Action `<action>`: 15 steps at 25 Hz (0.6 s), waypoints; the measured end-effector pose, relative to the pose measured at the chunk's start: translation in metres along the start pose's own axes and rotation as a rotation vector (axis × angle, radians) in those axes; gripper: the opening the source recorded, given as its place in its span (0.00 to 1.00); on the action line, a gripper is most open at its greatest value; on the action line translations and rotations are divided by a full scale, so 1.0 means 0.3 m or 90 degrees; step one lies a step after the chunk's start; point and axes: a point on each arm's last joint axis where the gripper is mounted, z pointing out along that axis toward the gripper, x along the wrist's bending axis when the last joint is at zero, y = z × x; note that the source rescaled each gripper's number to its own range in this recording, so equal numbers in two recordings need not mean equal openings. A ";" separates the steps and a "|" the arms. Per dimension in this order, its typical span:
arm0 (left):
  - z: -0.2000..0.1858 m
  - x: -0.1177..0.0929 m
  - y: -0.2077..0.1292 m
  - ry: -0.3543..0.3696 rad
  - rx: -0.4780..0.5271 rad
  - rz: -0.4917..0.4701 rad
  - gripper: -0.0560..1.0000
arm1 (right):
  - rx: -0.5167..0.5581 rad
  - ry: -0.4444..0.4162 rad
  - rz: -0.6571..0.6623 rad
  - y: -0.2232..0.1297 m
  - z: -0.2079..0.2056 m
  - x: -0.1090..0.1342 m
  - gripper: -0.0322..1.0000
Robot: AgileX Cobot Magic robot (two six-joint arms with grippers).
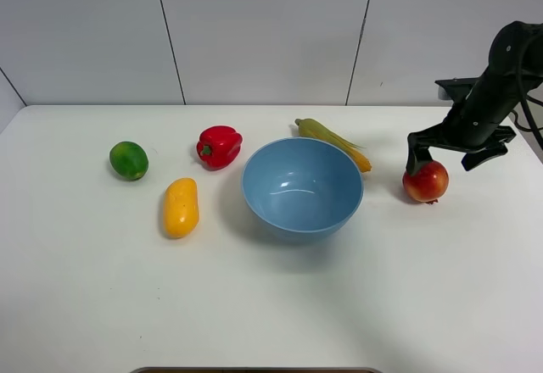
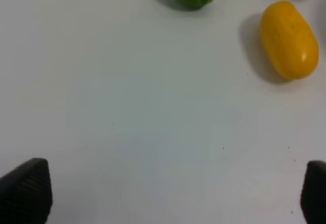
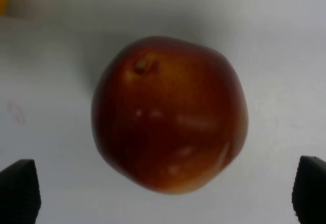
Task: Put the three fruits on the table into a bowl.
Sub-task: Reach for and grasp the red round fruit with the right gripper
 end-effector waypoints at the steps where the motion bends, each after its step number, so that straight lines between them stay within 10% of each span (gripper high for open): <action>1: 0.000 0.000 0.000 0.000 0.000 0.000 1.00 | 0.006 0.001 0.001 0.001 0.016 -0.001 1.00; 15: 0.000 0.000 0.000 0.000 -0.001 0.000 1.00 | 0.030 0.000 0.002 0.014 0.170 -0.015 1.00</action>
